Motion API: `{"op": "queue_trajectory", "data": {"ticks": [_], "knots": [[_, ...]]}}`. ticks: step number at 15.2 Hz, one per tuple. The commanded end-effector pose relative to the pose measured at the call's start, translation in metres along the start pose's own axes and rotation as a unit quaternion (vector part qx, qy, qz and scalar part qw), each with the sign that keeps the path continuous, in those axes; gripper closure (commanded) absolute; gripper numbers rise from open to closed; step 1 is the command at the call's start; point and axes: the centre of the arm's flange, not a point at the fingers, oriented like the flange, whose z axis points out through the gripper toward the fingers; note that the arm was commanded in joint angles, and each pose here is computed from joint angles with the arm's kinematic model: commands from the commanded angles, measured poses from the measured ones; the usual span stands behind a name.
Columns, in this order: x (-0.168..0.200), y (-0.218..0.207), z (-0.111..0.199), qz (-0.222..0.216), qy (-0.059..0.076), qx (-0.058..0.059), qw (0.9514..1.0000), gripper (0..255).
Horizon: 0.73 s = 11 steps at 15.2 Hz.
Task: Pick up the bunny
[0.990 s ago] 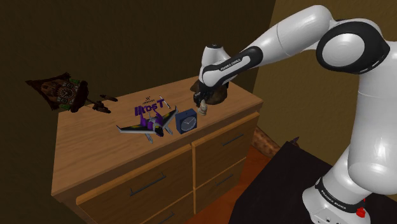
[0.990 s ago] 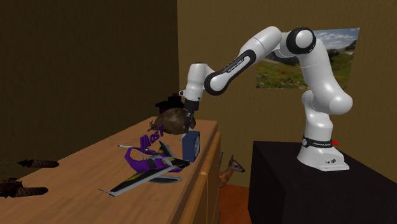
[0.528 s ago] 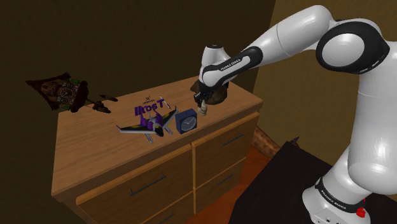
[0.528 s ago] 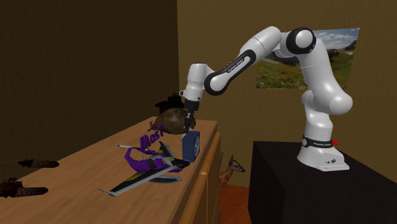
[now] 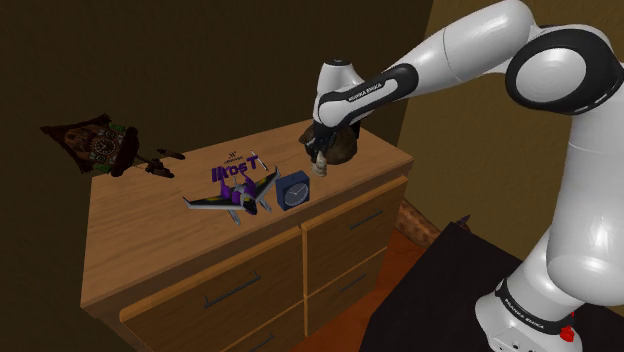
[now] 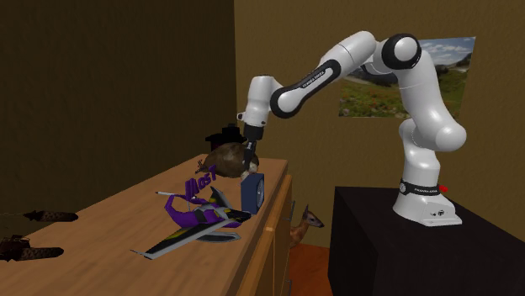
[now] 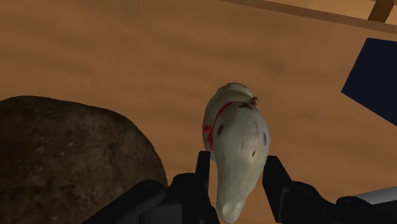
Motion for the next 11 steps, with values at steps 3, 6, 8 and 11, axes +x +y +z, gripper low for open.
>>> {"op": "queue_trajectory", "data": {"ticks": [3,6,8,11], "knots": [[0.004,0.0,-0.021,0.0,0.0,0.0,1.0,255],[0.007,0.0,-0.036,0.0,0.0,0.0,1.0,255],[0.008,-0.001,-0.047,0.0,0.0,0.0,1.0,255],[0.01,-0.001,-0.053,0.0,0.0,0.0,1.0,255]]}}
